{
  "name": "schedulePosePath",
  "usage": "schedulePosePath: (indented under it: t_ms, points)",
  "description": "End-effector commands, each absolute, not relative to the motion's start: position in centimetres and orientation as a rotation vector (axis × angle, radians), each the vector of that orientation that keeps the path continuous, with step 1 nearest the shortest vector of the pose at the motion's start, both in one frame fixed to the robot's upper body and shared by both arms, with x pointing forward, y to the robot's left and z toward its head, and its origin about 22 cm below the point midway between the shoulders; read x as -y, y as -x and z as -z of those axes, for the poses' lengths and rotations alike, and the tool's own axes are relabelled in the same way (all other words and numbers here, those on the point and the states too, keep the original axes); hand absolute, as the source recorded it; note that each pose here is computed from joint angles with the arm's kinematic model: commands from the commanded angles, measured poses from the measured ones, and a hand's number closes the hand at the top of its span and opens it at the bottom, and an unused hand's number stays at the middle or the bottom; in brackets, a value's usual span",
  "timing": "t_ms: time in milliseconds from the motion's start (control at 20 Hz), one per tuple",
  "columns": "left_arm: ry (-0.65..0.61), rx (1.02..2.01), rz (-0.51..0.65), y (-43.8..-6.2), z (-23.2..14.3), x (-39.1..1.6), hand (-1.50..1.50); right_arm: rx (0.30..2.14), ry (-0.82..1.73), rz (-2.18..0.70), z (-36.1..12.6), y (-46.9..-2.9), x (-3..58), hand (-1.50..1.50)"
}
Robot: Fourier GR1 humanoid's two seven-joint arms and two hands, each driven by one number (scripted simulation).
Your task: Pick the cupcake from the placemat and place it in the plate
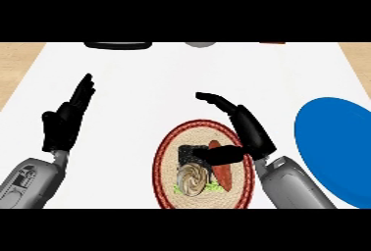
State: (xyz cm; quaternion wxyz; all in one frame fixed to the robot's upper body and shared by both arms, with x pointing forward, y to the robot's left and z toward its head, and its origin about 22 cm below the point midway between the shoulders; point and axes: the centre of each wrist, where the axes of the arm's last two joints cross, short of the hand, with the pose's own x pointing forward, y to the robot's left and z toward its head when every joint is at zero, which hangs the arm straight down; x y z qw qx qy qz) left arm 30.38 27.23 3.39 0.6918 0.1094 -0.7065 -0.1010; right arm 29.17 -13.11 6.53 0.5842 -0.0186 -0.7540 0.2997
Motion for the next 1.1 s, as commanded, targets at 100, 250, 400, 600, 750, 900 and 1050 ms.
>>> schedulePosePath:
  t_ms: [100, 250, 400, 600, 750, 900, 1050]
  points:
    - [-0.219, 1.556, 0.232, -30.5, -3.8, -25.7, 0.00, 1.736, -0.001, -0.720, -0.3, -19.5, 2.9, -1.50]
    - [-0.219, 1.548, 0.232, -30.5, -3.8, -25.4, 0.00, 1.796, 0.144, -0.805, 1.3, -18.3, 1.9, -1.50]
    - [-0.233, 1.541, 0.218, -30.3, -3.8, -25.5, 0.00, 1.863, 0.254, -0.808, -1.2, -16.8, 2.4, -1.50]
    - [-0.210, 1.556, 0.218, -29.4, -3.7, -26.2, 0.00, 1.856, 0.378, -0.826, -6.2, -17.6, 3.0, -1.50]
    - [-0.218, 1.536, 0.206, -30.4, -4.3, -25.9, 0.00, 1.679, 0.483, -1.017, -6.9, -17.5, 4.3, -1.50]
    - [-0.228, 1.541, 0.202, -30.0, -2.7, -25.1, 0.00, 1.503, 0.552, -1.164, -8.8, -18.2, 5.3, -1.50]
    - [-0.234, 1.543, 0.205, -30.3, -3.7, -26.6, 0.00, 1.399, 0.549, -1.212, -11.9, -18.2, 5.0, -1.50]
